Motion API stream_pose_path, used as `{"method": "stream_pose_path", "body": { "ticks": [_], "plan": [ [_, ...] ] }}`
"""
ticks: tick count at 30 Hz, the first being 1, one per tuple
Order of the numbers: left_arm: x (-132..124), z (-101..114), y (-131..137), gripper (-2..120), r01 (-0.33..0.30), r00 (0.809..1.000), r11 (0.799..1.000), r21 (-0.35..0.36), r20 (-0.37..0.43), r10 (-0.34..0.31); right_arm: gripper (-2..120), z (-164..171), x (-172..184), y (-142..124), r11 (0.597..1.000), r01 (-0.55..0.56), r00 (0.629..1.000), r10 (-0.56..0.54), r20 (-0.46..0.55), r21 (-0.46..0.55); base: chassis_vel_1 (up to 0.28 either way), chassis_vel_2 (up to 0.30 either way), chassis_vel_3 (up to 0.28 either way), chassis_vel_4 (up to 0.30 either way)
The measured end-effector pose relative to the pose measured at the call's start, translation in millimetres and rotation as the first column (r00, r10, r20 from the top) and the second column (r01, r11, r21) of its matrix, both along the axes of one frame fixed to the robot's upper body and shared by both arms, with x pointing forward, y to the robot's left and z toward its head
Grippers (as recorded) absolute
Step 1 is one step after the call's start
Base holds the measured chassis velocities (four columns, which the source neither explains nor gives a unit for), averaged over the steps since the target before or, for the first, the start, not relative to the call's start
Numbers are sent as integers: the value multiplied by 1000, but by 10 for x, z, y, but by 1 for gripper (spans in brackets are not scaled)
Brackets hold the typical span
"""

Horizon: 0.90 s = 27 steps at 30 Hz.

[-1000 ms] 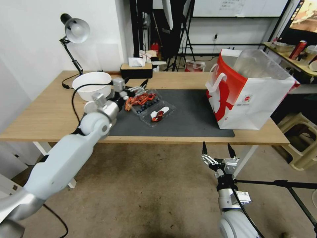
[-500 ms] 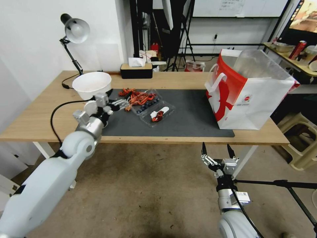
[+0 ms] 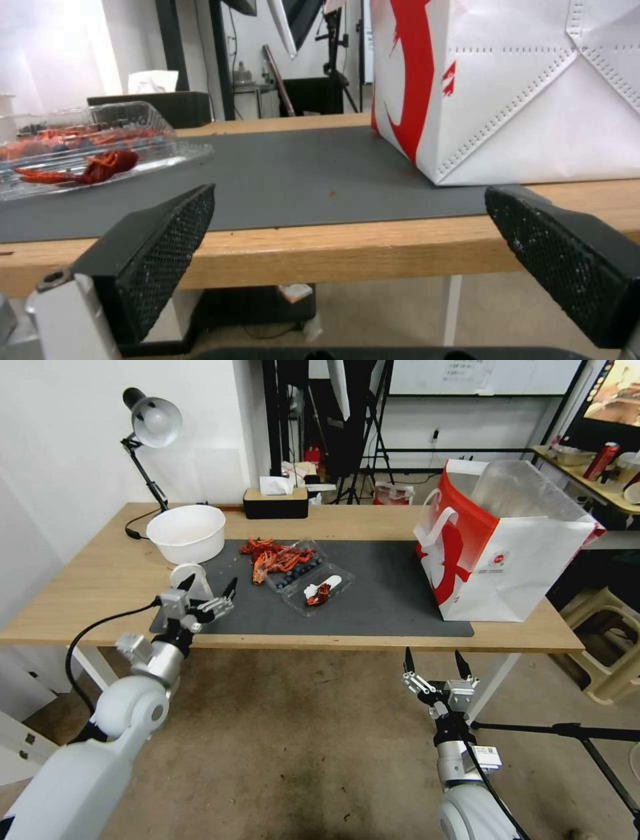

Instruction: Pick up the trash from the table and place it into the takeout bag.

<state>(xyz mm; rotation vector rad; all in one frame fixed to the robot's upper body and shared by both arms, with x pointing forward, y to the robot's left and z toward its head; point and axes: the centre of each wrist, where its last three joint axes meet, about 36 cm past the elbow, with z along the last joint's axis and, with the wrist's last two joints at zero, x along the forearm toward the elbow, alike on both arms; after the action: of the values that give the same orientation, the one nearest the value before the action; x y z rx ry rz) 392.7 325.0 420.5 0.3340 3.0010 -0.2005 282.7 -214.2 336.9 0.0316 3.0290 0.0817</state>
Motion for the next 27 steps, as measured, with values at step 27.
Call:
{"method": "stream_pose_path", "body": {
  "ticks": [27],
  "plan": [
    [-706, -626, 32, 100, -107, 993, 994, 27, -43, 108, 100, -31, -48, 13, 1000, 6, 1000, -5, -6, 5, 0, 0, 0, 0]
  ]
}}
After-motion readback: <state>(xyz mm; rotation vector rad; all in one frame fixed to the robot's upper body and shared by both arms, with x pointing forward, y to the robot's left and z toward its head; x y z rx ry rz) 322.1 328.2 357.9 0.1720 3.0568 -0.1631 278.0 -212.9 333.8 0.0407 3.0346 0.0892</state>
